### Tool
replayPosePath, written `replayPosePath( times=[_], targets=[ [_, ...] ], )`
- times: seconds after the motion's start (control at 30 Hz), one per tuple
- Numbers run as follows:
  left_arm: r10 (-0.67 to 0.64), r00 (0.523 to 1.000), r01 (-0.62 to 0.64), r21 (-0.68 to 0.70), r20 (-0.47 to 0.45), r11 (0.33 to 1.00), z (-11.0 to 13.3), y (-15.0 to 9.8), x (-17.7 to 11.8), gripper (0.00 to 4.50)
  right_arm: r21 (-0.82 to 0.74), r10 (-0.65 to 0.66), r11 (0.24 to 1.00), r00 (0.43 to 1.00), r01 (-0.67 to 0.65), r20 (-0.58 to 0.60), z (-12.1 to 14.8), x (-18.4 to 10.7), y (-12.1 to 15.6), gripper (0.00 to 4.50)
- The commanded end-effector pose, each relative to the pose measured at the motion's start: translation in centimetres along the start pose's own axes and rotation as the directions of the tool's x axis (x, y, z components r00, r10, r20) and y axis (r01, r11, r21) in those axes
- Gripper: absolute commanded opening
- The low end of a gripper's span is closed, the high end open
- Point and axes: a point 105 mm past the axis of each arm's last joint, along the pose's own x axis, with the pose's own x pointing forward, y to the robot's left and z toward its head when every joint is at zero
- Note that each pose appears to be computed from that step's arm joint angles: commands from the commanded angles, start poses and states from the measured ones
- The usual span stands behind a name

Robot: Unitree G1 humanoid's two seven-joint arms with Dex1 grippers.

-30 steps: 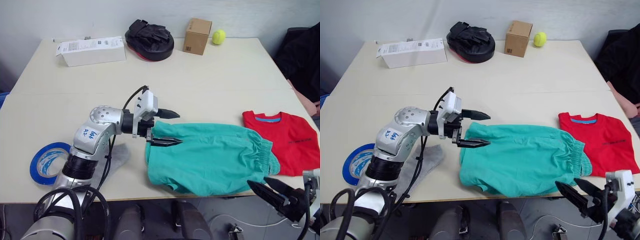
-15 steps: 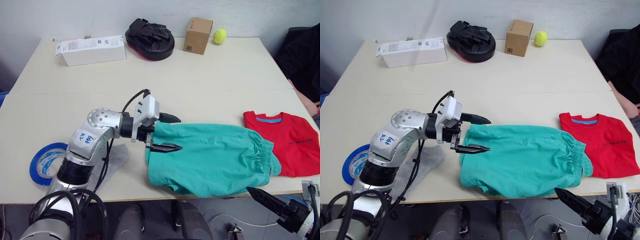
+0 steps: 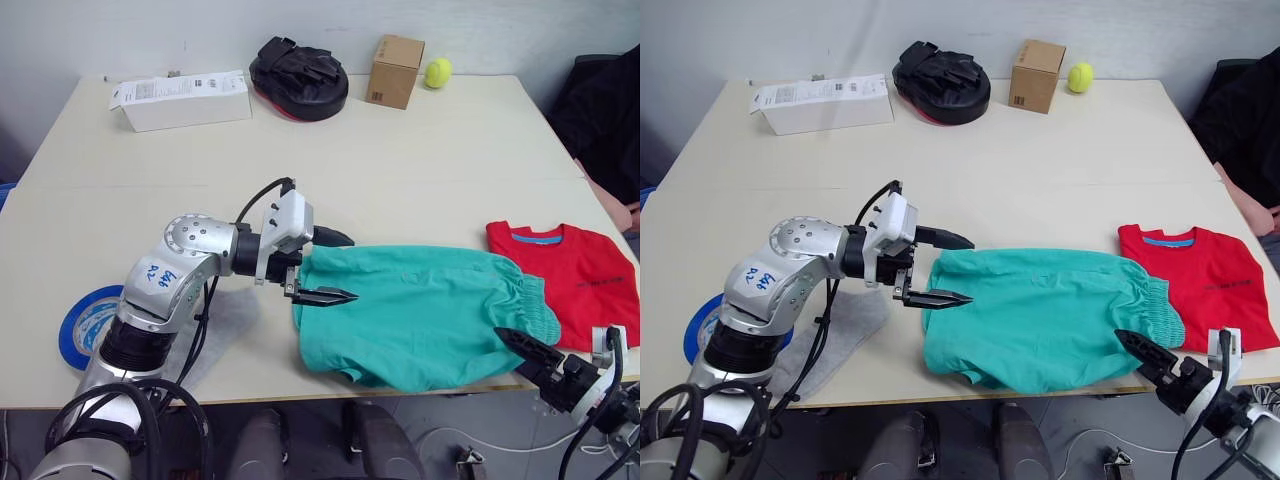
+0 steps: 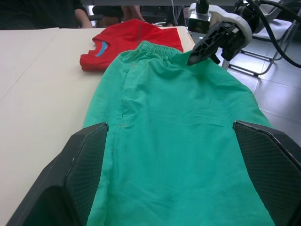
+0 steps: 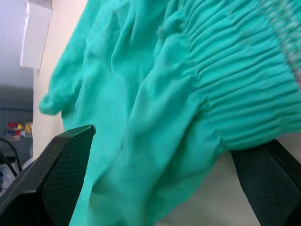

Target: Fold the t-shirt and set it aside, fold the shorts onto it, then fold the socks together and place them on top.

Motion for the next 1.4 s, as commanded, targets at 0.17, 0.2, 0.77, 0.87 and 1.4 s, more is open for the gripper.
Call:
replayPosePath(
  times=[0.17, 0.2, 0.77, 0.87, 1.4],
  targets=[
    [-0.012, 1.000, 0.012, 0.056, 0.007, 0.998, 1.0, -0.3, 0.1, 4.45, 0.041, -0.106, 0.994, 0.994, 0.105, 0.012, 0.3, 0.4, -2.0, 4.50],
    [-0.013, 1.000, 0.013, 0.059, 0.005, 0.998, 1.0, -0.4, 0.1, 4.45, 0.042, -0.103, 0.994, 0.995, 0.103, 0.014, 0.3, 0.6, -1.9, 4.50],
    [-0.005, 1.000, 0.005, 0.037, -0.014, 0.999, 0.1, -0.6, 0.0, 4.50, -0.077, -0.066, 0.994, 0.994, 0.073, 0.092, 1.3, 4.9, 0.7, 1.90],
    [-0.004, 1.000, 0.005, 0.037, -0.015, 0.999, 0.0, -0.5, 0.0, 4.50, -0.116, -0.049, 0.992, 0.995, 0.059, 0.088, 1.1, 5.0, 1.2, 0.87],
    [-0.097, 0.992, 0.092, -0.063, -0.084, 0.994, -6.6, -0.9, 6.1, 0.60, -0.375, 0.055, 0.927, 0.995, -0.022, 0.078, 1.1, 5.7, 4.9, 0.00]
  ],
)
